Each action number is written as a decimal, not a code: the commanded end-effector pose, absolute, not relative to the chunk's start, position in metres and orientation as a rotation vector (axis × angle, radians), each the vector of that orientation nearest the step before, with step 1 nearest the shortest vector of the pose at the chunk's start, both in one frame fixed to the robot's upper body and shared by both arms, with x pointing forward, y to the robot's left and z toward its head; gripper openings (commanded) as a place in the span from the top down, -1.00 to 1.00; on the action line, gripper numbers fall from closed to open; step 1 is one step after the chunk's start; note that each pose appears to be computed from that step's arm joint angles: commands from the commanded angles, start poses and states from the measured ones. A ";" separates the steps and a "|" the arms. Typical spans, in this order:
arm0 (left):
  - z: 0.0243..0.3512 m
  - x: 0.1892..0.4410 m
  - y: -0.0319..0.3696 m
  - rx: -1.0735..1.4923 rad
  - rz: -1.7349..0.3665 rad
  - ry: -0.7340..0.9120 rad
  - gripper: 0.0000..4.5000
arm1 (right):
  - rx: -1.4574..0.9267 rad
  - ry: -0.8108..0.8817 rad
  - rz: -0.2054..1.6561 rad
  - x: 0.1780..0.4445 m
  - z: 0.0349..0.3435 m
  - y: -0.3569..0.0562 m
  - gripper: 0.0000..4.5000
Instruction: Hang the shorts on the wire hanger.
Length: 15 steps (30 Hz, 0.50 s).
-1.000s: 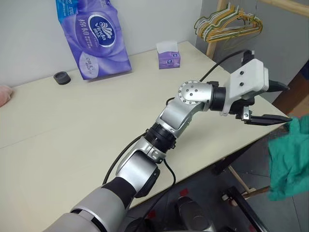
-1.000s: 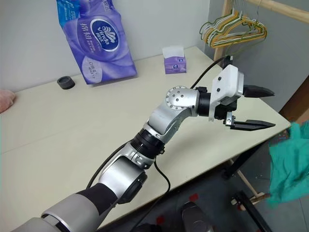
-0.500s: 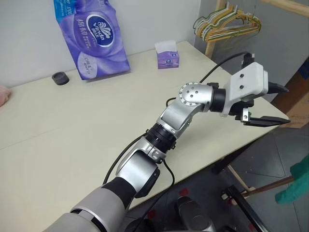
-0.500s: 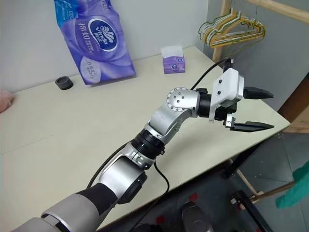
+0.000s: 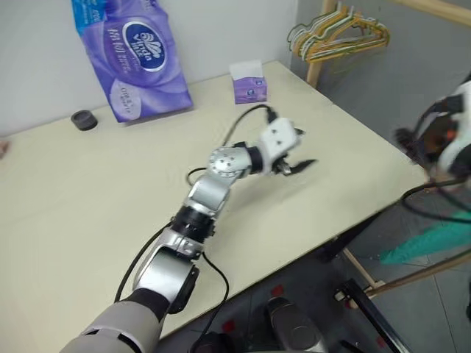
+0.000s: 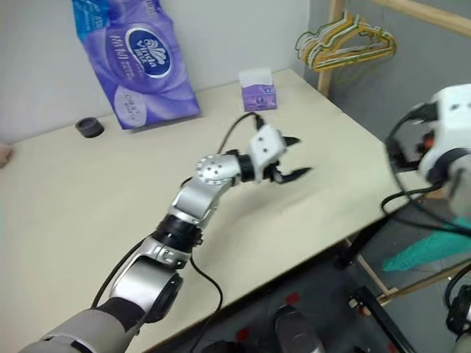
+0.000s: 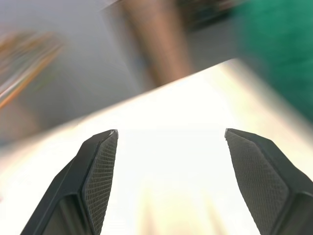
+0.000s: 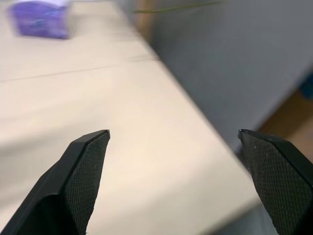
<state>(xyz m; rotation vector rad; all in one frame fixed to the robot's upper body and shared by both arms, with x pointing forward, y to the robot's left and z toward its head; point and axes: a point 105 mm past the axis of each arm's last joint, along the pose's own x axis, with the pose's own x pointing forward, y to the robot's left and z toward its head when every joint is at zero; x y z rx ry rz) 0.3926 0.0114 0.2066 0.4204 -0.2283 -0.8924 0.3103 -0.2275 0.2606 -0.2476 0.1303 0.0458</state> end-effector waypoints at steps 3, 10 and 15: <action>0.215 0.408 0.111 0.342 -0.280 -0.272 -0.65 | -0.368 -0.110 0.255 0.327 0.241 -0.168 -0.99; 0.156 0.365 0.201 0.225 0.159 -0.109 -0.65 | -0.186 -0.129 0.382 0.350 0.181 -0.135 -0.99; 0.138 0.353 0.213 0.212 0.200 -0.056 -0.65 | -0.129 -0.124 0.332 0.372 0.154 -0.133 -0.99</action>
